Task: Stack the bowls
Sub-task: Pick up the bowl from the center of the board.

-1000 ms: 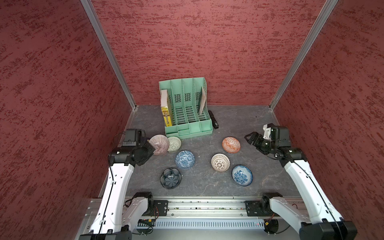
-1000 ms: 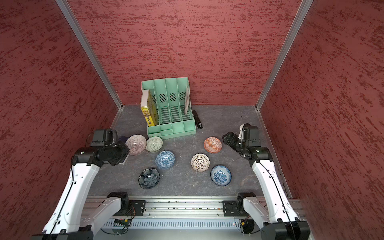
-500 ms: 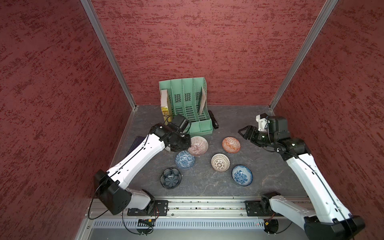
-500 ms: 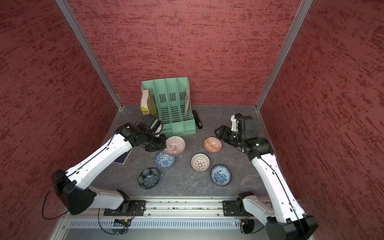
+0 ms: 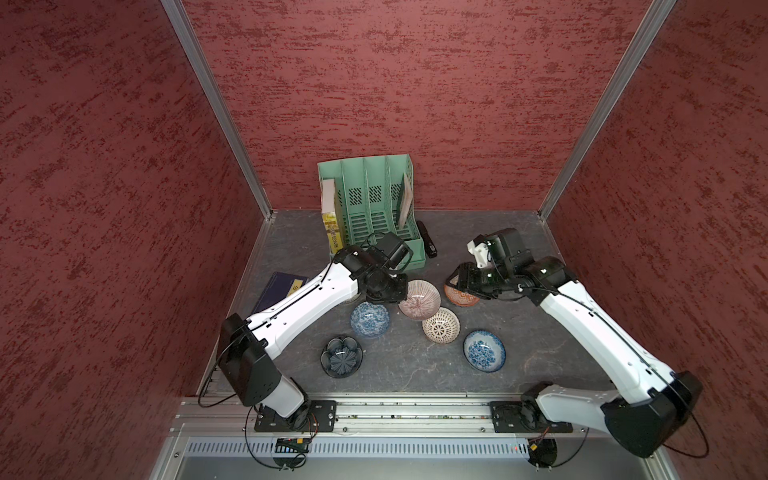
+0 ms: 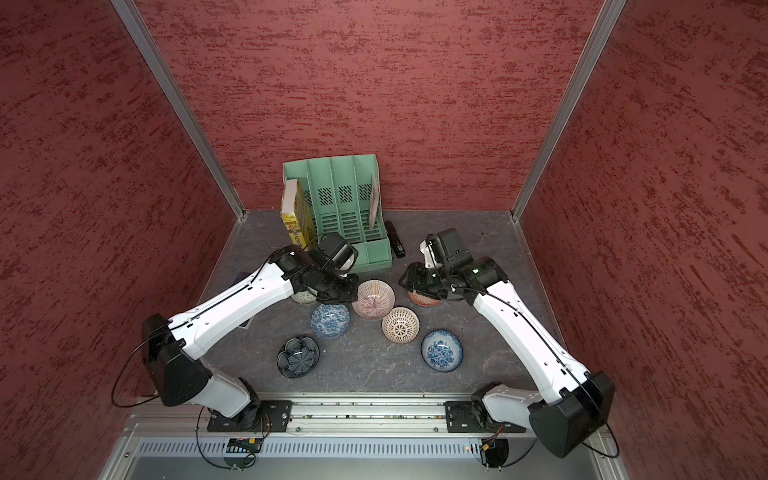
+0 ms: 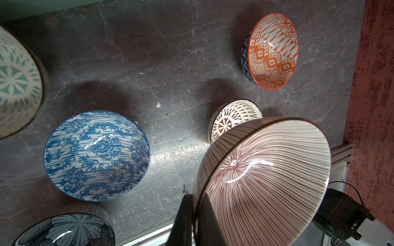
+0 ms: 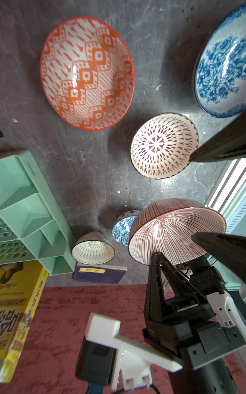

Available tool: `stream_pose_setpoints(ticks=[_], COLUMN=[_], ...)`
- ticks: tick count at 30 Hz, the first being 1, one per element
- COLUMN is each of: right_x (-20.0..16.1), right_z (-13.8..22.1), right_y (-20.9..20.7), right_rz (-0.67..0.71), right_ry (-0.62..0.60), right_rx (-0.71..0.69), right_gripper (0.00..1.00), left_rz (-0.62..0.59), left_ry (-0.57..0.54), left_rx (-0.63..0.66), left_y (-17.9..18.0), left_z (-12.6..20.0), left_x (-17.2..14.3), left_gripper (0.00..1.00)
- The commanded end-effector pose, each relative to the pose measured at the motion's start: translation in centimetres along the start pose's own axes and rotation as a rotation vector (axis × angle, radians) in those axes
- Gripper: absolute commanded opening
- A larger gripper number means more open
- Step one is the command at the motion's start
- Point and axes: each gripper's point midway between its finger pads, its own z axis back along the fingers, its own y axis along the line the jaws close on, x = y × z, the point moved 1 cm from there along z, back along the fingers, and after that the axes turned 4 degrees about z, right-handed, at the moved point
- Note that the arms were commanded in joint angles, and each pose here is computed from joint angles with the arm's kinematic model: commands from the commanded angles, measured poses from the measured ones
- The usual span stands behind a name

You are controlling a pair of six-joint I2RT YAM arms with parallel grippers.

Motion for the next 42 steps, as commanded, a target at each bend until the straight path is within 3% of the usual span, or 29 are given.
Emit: stream_pose_setpoints(ticks=[1,13,29,34,40,41,42], right_x=[-0.9,-2.4,-3.7,-3.9,-3.7,-3.5,-3.2], right_z=[-0.6,-2.7,-4.6,-4.6,-5.2,-5.1,-5.1], right_y=[0.5,1.0,0.6,0.8,0.5,0.6,0.6], right_rz=[0.042,0.093,0.114,0.115,0.115,0.122,0.126], right_ry=[0.051,0.129,0.2,0.208,0.219,0.209,0.195], right_rx=[-0.035,-0.088,-0.141,-0.138,-0.158,-0.156,-0.153], right_gripper=[0.54,0.33,0.21,0.07,0.0,0.0,0.0], left_rz=[-0.027,-0.028,-0.046,-0.044,-0.047,-0.048,-0.044], left_ry=[-0.051,-0.045,-0.036,-0.033,-0.035,-0.041,-0.047], left_rx=[-0.029,0.009,0.004,0.008,-0.001,0.003,0.013], left_y=[-1.4,-0.9,-1.4,-1.3,-1.5,-1.4,-1.1], left_z=[0.8,0.3,0.0,-0.1,0.0,0.1,0.4], left_x=[1.1,1.0,0.5,0.5,0.4,0.5,0.6], left_gripper=[0.0,0.0,0.0,0.0,0.0,0.08,0.34])
